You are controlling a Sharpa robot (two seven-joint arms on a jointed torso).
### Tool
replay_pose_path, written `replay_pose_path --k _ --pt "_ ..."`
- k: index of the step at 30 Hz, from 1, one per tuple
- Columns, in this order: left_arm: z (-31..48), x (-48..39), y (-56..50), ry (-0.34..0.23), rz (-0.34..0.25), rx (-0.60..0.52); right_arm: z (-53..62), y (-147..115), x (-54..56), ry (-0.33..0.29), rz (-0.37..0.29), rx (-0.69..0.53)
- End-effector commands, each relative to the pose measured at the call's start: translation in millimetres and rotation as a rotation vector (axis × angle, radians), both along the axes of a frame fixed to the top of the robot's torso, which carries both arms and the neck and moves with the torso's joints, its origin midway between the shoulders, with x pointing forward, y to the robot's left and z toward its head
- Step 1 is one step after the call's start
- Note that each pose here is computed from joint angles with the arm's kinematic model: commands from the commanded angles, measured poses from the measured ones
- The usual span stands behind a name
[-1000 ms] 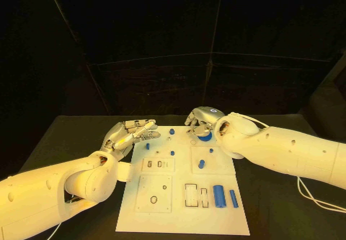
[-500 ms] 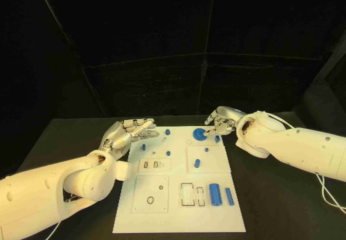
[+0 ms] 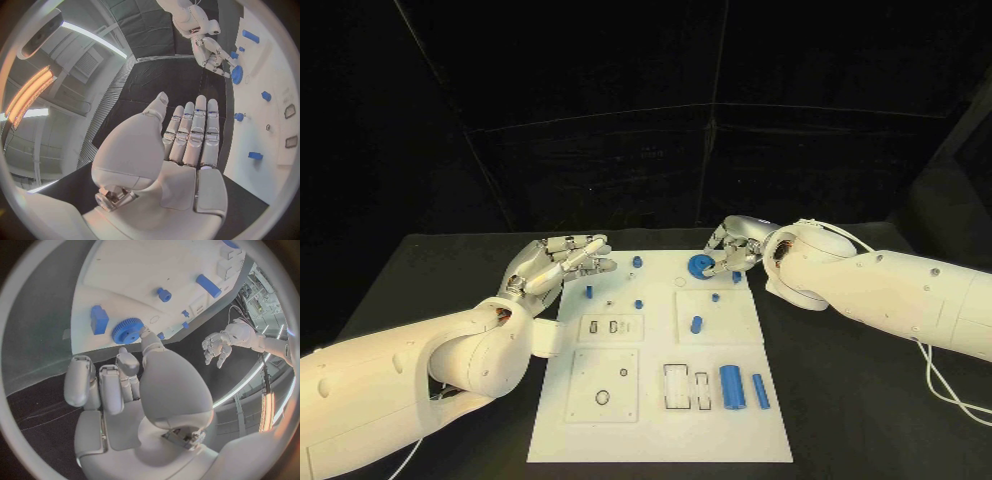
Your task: Assemble the parts on the task board
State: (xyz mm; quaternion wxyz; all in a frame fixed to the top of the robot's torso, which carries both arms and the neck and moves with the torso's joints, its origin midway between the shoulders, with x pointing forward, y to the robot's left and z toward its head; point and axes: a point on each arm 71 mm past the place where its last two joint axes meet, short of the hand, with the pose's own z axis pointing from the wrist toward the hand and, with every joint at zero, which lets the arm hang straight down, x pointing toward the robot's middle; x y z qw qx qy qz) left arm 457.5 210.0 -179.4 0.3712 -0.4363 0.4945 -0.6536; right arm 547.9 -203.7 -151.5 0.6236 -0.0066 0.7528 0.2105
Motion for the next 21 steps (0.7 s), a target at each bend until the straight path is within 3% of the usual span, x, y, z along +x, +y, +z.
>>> replay_pose_path --k 1,21 --pt "1.7 0.2 -1.5 -0.016 -0.007 0.001 0.6 4.2 0.2 -0.009 0.020 -0.047" --pt "0.8 0.9 -1.3 -0.007 -0.005 0.006 -0.4 10.1 3.6 -0.029 0.014 -0.116"
